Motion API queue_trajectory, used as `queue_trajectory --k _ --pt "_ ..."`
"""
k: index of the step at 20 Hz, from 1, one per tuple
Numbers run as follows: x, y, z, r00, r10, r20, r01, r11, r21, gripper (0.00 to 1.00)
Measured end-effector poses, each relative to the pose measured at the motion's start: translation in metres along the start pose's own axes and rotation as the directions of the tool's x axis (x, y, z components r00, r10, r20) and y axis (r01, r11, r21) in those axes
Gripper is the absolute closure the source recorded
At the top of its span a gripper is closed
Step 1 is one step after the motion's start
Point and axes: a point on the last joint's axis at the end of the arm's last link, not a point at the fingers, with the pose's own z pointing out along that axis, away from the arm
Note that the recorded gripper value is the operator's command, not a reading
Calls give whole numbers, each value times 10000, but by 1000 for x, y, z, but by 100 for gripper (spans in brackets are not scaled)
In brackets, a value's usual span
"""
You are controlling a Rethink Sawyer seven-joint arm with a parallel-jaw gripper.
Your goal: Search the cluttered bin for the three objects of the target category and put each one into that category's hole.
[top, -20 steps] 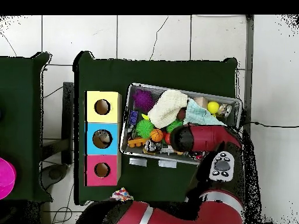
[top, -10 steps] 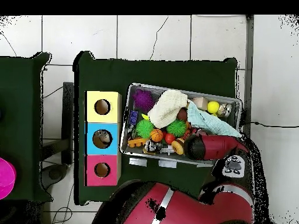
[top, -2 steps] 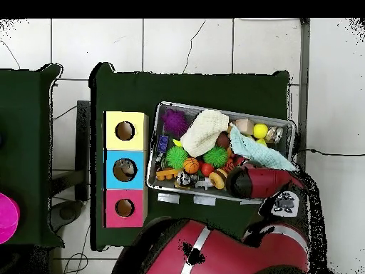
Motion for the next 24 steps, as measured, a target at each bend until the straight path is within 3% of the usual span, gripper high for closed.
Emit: queue_trajectory --k 5,9,11,13,15,17,18,19,21,22,24 --pt "9 3 1 9962 -200 849 189 9997 133 100" --pt "20 6 1 9832 -110 1822 69 9997 228 100" --pt "22 6 1 9807 -84 1951 32 9996 270 100" --pt "29 16 -5 9620 93 2730 -290 9973 681 100" --pt "31 22 -8 9543 108 2987 -369 9960 817 100" --pt "34 33 -14 9380 73 3464 -434 9944 968 100" --pt "34 47 -21 9090 -21 4168 -416 9945 957 100" --pt "33 51 -24 8965 -77 4430 -369 9951 918 100" --pt "28 63 -32 8521 -231 5228 -159 9974 700 100" --pt "22 73 -40 8033 -345 5945 143 9991 388 100" --pt "18 77 -45 7697 -389 6372 354 9992 183 100"
